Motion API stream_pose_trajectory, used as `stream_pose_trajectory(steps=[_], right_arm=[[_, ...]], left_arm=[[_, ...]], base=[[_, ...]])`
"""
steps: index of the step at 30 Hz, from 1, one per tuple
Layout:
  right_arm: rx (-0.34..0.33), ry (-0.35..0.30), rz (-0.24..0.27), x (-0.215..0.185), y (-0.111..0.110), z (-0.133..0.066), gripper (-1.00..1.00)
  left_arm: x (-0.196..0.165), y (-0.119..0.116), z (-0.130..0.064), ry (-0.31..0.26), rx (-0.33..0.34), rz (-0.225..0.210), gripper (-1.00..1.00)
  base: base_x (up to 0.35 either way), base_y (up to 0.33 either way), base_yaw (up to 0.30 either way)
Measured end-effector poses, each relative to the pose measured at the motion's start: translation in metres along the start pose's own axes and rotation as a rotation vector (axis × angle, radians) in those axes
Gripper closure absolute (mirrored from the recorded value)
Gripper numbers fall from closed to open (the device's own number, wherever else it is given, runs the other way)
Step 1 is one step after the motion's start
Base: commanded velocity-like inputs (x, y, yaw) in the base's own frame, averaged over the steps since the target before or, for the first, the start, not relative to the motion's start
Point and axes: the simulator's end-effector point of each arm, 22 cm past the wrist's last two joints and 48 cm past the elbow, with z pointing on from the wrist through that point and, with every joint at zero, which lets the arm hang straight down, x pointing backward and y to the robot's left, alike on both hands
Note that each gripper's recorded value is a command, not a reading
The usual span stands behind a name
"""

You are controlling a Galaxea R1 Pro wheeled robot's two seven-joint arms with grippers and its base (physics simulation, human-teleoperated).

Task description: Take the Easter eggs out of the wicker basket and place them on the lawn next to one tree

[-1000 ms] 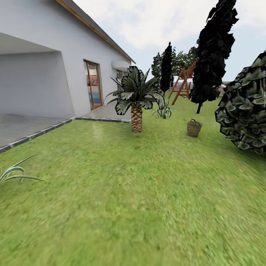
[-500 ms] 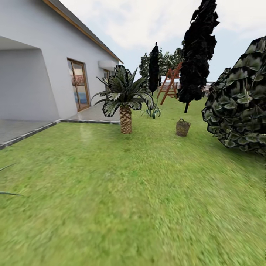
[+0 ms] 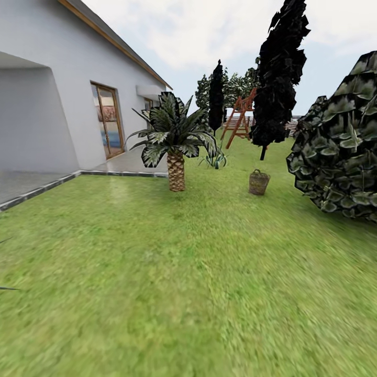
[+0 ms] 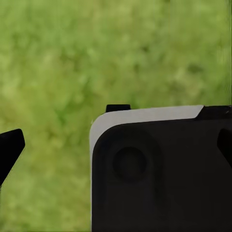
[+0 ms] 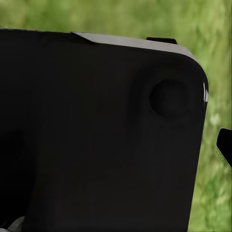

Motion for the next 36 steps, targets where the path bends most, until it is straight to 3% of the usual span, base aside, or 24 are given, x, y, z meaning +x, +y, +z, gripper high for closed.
stream_pose_trajectory(steps=[13,26,36], right_arm=[[0.000,0.000,0.001,0.0001,0.0000,0.0000,-1.00],[0.000,-0.004,0.001,-0.0016,-0.0002,0.0001,-1.00],[0.001,-0.005,0.001,-0.0020,-0.0002,0.0001,-1.00]], left_arm=[[-0.0001,0.0000,0.0000,0.000,0.000,0.000,-1.00],[-0.0017,-0.0004,0.0004,-0.005,0.001,0.000,-1.00],[-0.0020,-0.0005,0.0004,-0.005,0.001,0.000,-1.00]], base=[[0.256,0.000,-0.008],[0.242,0.000,-0.221],[0.230,0.000,-0.046]])
